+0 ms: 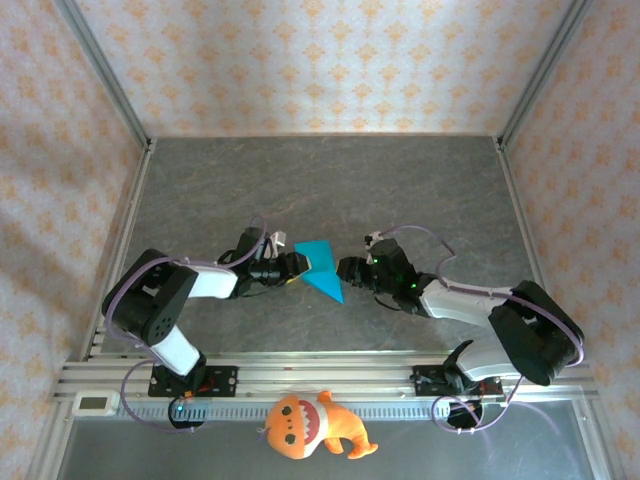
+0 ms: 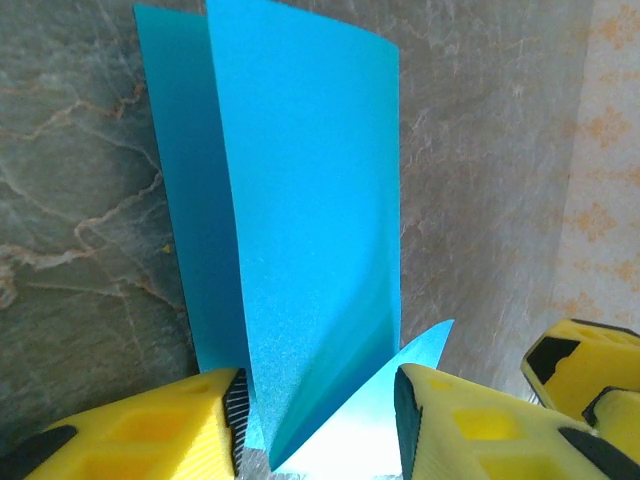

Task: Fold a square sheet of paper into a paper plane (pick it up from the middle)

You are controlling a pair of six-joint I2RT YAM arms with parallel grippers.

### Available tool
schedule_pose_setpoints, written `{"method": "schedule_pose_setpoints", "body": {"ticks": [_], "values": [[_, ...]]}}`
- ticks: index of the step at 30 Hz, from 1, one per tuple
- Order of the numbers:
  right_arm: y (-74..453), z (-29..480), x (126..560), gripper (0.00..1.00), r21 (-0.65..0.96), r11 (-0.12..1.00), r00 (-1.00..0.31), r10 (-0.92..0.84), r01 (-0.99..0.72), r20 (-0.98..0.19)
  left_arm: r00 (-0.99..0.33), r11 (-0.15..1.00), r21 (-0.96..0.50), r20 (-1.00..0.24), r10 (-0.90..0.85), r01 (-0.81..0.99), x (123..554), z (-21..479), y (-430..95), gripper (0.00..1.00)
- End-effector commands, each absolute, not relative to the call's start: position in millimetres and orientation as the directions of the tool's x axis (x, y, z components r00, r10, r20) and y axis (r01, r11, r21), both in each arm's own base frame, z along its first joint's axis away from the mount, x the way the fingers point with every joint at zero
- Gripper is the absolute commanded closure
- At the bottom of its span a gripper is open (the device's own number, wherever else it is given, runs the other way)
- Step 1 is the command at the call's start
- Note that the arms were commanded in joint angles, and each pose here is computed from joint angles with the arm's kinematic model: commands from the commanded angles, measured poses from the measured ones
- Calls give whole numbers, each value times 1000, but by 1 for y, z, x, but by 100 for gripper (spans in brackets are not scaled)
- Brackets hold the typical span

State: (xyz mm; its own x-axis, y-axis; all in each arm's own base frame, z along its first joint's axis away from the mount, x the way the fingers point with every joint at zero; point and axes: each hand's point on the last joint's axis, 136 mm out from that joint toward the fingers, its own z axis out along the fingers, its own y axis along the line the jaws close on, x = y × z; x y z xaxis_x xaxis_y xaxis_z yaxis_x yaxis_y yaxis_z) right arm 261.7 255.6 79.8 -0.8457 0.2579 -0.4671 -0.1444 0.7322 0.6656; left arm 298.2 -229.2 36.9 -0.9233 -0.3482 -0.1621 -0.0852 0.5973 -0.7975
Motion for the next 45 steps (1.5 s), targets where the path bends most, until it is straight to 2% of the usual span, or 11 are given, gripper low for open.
{"method": "schedule_pose_setpoints", "body": {"ticks": [1, 4, 10, 20, 24, 32, 35, 38, 45], "values": [[246, 89, 270, 58, 660, 740, -806, 311, -127, -503, -934, 579, -815, -172, -312, -43, 305, 45, -236, 55], [241, 98, 271, 58, 669, 732, -780, 342, -128, -524, -942, 584, -811, -181, -281, -18, 306, 47, -238, 52], [237, 110, 268, 57, 690, 705, -747, 368, -164, -553, -950, 596, -803, -184, -251, -2, 312, 47, -234, 52], [246, 112, 265, 57, 693, 692, -771, 324, -203, -549, -976, 579, -815, -146, -161, 26, 317, 37, -240, 52], [248, 115, 263, 57, 699, 681, -770, 318, -221, -553, -977, 574, -819, -140, -158, 25, 320, 35, -242, 55], [246, 111, 263, 58, 693, 687, -767, 319, -218, -557, -977, 552, -833, -139, -162, 27, 321, 40, -244, 70], [246, 107, 264, 58, 690, 693, -769, 320, -210, -554, -976, 510, -860, -134, -170, 29, 321, 45, -248, 71], [237, 98, 271, 58, 687, 715, -768, 367, -127, -524, -976, 469, -883, -134, -173, 38, 321, 52, -252, 70], [241, 96, 269, 58, 684, 715, -788, 335, -144, -516, -980, 485, -874, -122, -155, 32, 319, 45, -252, 69]]}}
